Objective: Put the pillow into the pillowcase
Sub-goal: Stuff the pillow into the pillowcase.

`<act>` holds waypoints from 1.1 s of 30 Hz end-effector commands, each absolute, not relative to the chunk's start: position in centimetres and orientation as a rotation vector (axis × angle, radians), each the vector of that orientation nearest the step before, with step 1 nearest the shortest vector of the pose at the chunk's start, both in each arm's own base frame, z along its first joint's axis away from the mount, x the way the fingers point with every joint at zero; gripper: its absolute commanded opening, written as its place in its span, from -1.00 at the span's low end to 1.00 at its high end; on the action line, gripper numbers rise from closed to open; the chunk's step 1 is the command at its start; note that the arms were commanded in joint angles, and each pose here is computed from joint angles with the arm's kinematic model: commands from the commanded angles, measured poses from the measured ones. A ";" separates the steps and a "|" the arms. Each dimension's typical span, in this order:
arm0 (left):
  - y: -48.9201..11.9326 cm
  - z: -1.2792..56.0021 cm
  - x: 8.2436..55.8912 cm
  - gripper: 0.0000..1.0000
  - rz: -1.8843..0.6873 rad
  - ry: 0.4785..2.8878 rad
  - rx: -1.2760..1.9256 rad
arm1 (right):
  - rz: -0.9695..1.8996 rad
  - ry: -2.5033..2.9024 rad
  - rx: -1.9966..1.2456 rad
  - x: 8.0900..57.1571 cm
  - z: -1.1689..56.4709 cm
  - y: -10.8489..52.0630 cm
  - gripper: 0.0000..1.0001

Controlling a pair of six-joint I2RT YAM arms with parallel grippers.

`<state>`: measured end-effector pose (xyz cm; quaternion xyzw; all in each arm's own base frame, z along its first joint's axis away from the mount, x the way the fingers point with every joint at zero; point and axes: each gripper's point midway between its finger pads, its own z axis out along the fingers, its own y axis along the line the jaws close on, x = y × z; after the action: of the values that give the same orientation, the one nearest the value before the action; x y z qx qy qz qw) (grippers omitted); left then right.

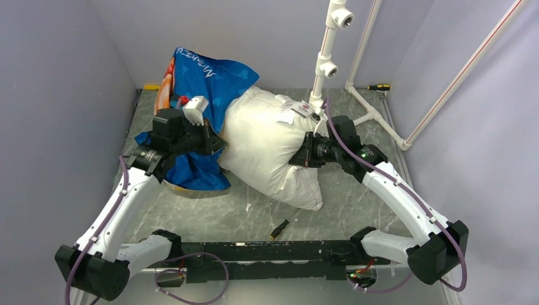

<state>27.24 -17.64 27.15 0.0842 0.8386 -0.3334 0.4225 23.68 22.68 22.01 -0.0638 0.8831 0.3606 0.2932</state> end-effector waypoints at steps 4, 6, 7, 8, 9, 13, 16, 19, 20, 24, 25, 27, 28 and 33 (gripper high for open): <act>-28.2 36.0 22.9 -1.00 -1.272 1.819 0.647 | 1.340 1.879 -0.319 24.3 36.1 28.7 -1.00; -31.0 37.5 22.1 -1.00 -1.319 1.779 0.744 | 1.361 1.860 -0.336 23.9 37.0 29.5 -1.00; -32.5 38.3 21.7 -1.00 -1.339 1.756 0.791 | 1.364 1.859 -0.337 24.0 37.1 29.7 -1.00; -34.0 39.1 21.0 -1.00 -1.363 1.728 0.847 | 1.372 1.848 -0.348 23.7 37.6 30.2 -1.00; -35.5 40.0 20.3 -1.00 -1.388 1.692 0.899 | 1.377 1.844 -0.354 23.7 37.8 30.6 -1.00; -39.7 43.7 16.4 -1.00 -1.540 1.519 1.085 | 1.384 1.811 -0.347 24.0 39.0 31.0 -1.00; -40.4 45.8 14.5 -1.00 -1.599 1.419 1.145 | 1.370 1.790 -0.329 24.5 39.9 30.9 -1.00; -39.5 47.2 14.0 -1.00 -1.586 1.378 1.131 | 1.361 1.767 -0.316 24.9 40.6 30.8 -1.00; -39.1 47.1 13.9 -1.00 -1.566 1.388 1.128 | 1.358 1.760 -0.316 25.0 40.9 30.8 -1.00; -36.7 45.9 15.3 -1.00 -1.347 1.493 1.065 | 1.365 1.735 -0.344 25.2 42.3 31.0 -1.00; -35.8 45.2 16.2 -1.00 -1.263 1.542 1.013 | 1.368 1.721 -0.345 25.2 42.9 31.0 -1.00; -33.6 44.8 18.0 -1.00 -1.106 1.585 0.917 | 1.373 1.676 -0.350 25.4 45.0 31.0 -1.00; -32.6 44.9 18.7 -1.00 -1.046 1.593 0.869 | 1.374 1.652 -0.360 25.4 46.0 31.0 -1.00; -29.2 47.4 20.8 -1.00 -0.928 1.562 0.656 | 1.409 1.485 -0.389 25.6 52.0 31.3 -1.00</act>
<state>27.84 -27.70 37.66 0.2420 0.7841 -0.2624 0.5077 22.43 30.62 36.02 -0.1127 0.8084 0.5046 0.2813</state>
